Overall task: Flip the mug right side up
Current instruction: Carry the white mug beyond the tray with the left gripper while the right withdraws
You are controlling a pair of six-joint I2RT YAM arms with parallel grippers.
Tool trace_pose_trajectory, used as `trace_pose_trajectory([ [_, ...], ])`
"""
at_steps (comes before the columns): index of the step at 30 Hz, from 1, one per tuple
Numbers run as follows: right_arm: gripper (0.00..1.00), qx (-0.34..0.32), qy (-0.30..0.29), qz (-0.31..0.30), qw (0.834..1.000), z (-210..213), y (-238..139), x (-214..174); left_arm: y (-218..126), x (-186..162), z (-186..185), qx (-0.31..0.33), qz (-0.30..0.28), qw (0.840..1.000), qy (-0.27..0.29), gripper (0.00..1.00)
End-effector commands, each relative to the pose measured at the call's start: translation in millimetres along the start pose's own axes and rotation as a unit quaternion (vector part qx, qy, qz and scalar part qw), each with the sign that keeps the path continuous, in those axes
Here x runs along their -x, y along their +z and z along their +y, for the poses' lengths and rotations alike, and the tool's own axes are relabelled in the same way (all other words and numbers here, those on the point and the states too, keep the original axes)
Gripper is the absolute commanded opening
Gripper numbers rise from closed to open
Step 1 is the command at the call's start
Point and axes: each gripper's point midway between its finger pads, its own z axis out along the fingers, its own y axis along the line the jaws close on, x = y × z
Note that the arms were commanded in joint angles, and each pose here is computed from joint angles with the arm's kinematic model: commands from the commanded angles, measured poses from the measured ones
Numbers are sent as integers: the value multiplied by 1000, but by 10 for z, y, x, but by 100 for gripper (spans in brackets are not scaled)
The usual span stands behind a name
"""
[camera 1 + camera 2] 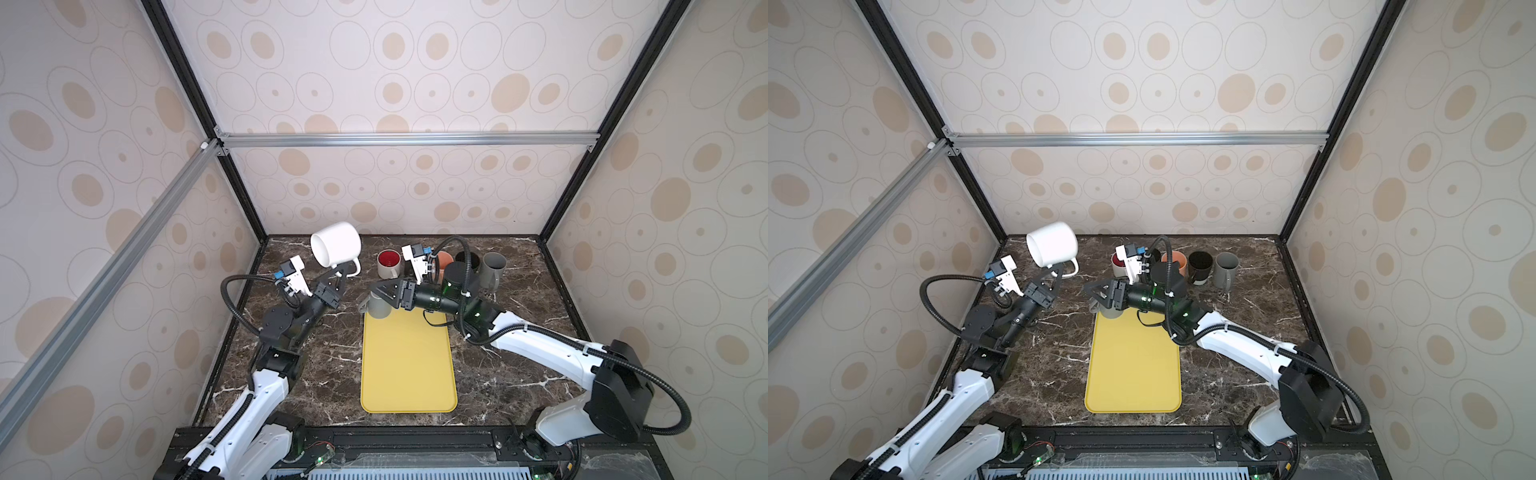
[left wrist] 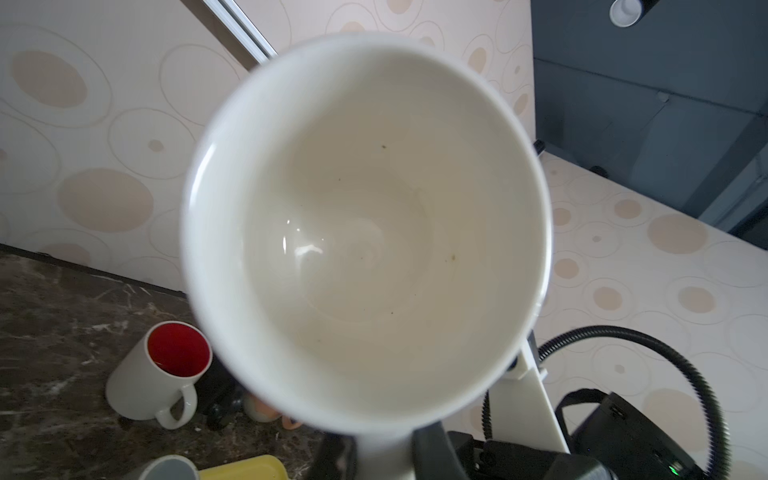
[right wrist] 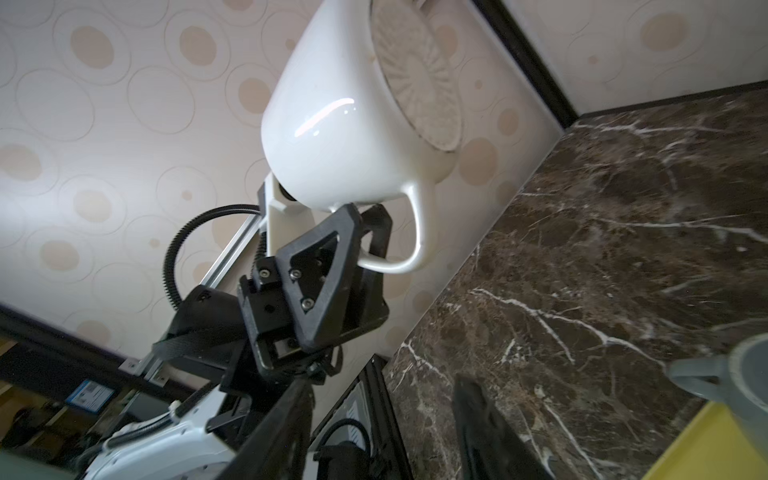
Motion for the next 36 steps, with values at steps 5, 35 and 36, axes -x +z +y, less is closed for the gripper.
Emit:
trace_pose_trajectory([
  [5,57,-259,-12,-60,964,-873,-528,49,381,356,172,112,18,985,131,0],
  [35,61,-382,-56,-169,907,-1752,-843,-83,1341,-298,1719,291,233,898,233,0],
  [36,61,-381,-54,-174,907,-1765,-862,-94,1353,-340,1762,292,237,898,230,0],
])
